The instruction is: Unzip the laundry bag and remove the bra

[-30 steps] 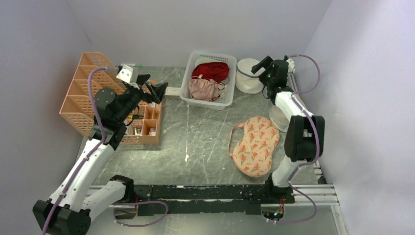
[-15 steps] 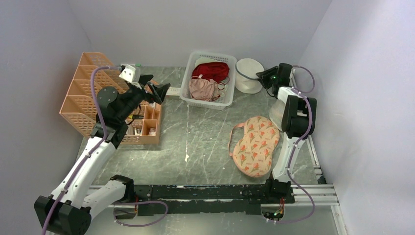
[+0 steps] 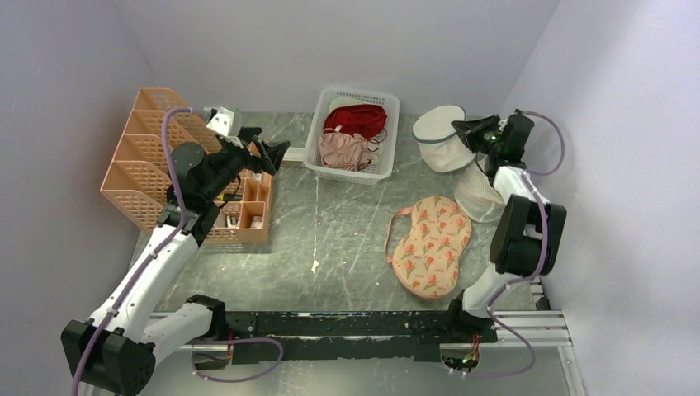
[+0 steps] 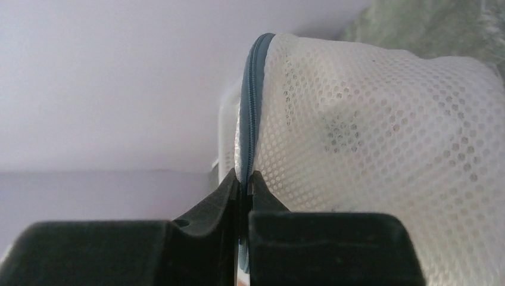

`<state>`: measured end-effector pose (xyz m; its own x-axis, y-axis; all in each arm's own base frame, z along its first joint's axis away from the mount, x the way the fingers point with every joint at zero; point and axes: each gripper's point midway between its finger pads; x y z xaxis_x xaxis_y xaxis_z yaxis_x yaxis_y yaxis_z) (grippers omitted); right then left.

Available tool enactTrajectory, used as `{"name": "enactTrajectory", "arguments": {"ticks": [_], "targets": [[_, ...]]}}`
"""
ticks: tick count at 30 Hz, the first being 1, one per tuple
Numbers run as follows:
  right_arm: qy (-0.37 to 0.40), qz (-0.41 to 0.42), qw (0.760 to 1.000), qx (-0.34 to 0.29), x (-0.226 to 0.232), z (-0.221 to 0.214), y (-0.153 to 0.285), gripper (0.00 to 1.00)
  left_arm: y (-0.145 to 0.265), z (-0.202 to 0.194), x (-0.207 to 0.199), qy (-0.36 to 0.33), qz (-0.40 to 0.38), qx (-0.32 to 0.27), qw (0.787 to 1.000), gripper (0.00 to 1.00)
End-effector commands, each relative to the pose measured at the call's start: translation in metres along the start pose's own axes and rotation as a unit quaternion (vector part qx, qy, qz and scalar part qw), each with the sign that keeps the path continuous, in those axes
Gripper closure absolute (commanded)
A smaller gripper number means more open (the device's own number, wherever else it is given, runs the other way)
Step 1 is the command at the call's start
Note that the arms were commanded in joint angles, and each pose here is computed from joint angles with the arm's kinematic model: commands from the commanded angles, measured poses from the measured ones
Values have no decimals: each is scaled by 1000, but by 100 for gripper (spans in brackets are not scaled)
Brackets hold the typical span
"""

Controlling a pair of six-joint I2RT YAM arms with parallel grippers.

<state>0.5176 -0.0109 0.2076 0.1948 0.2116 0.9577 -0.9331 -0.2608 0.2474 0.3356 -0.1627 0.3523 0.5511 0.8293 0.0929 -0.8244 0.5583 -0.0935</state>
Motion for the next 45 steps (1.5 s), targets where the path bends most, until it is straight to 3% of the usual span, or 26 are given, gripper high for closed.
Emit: {"name": "enactTrajectory", "arguments": {"ticks": [1, 7, 15, 20, 24, 29, 31, 34, 36, 40, 45], "targets": [[82, 75, 992, 63, 43, -37, 53, 100, -5, 3, -7, 5, -19, -14, 1000, 6], [138, 87, 971, 174, 22, -109, 108, 100, -11, -7, -9, 16, -26, -2, 1000, 6], [269, 105, 925, 248, 32, -217, 161, 100, -22, -24, -13, 35, -44, 36, 998, 6], [264, 145, 896, 326, 32, -280, 184, 100, -23, -27, -11, 32, -35, 54, 997, 6], [243, 171, 859, 417, 21, -336, 193, 100, -20, -27, -1, 16, -3, 59, 998, 6], [281, 120, 795, 524, -18, -397, 188, 100, -17, -29, 6, -6, 26, 67, 997, 6], [279, 120, 782, 544, -26, -404, 185, 100, -18, -32, 2, -9, 22, 73, 997, 6], [282, 96, 781, 549, -45, -400, 172, 99, -22, -35, -9, -11, 4, 80, 997, 6], [288, 79, 782, 547, -54, -393, 164, 93, -24, -39, -17, -11, -10, 86, 996, 6], [342, 21, 802, 489, -71, -365, 140, 85, -30, -44, -39, 0, -46, 96, 994, 6], [418, -40, 801, 427, -81, -336, 124, 78, -40, -62, -63, 43, -87, 123, 988, 6]]}}
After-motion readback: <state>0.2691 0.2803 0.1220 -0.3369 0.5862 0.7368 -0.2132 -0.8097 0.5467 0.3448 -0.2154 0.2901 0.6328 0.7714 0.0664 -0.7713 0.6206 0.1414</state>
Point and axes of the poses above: each gripper's point midway between its finger pads, its own y axis back along the fingers, its own x axis along the line the jaws close on, z = x × y, and after that the axes turned 12 degrees about -y, right-handed
